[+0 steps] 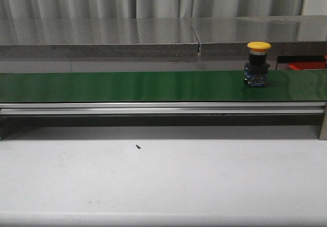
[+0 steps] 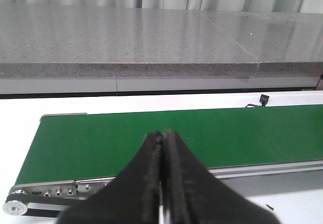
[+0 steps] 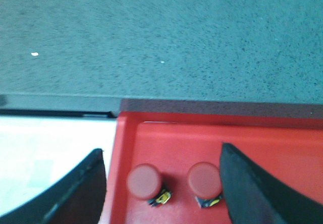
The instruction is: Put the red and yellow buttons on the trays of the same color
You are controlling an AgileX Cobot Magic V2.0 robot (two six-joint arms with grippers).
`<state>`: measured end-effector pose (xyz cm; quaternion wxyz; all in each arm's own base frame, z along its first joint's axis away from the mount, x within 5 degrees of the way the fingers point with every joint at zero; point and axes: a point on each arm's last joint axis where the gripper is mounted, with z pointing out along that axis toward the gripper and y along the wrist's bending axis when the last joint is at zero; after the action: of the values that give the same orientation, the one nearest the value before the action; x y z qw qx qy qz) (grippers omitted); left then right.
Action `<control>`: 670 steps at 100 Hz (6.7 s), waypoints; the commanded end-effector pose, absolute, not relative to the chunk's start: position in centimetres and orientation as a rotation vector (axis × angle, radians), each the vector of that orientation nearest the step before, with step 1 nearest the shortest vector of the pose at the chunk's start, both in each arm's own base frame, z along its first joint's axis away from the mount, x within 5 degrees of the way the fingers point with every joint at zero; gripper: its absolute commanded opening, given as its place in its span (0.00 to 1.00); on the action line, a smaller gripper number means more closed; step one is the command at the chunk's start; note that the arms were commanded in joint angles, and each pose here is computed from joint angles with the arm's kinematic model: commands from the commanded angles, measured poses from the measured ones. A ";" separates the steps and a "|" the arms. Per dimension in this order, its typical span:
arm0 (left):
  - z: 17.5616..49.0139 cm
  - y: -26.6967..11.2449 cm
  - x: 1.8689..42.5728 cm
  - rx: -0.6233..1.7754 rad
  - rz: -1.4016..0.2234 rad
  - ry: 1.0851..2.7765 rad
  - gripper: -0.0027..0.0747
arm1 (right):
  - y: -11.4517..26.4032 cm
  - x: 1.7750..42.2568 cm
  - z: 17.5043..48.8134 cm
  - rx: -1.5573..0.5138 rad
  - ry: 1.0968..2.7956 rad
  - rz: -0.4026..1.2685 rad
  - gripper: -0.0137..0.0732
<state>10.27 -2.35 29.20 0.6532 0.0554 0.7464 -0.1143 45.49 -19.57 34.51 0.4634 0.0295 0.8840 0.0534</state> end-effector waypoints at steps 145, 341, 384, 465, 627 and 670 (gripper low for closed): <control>30.4 -2.1 10.4 0.084 -0.255 1.642 0.01 | -5.4 33.5 28.7 -0.233 2.323 0.120 0.76; 30.4 -2.1 10.4 0.084 -0.255 1.642 0.01 | -20.1 25.4 29.6 0.610 2.217 0.047 0.41; 30.4 -2.1 10.4 0.084 -0.255 1.642 0.01 | -21.3 26.8 25.2 0.637 2.277 0.113 0.41; 30.4 -2.1 10.4 0.084 -0.255 1.642 0.01 | -22.3 27.6 20.7 0.694 2.366 0.157 0.45; 30.4 -2.1 10.4 0.084 -0.255 1.642 0.01 | -0.4 15.0 35.9 -0.174 1.859 0.108 0.68; 30.4 -2.1 10.4 0.084 -0.255 1.642 0.01 | 1.1 10.5 32.0 -0.205 1.852 0.118 0.68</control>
<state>10.24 -2.35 29.22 0.6540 0.0546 0.7457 -0.1149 10.79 1.19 31.37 0.5699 -0.0963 0.8137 0.0621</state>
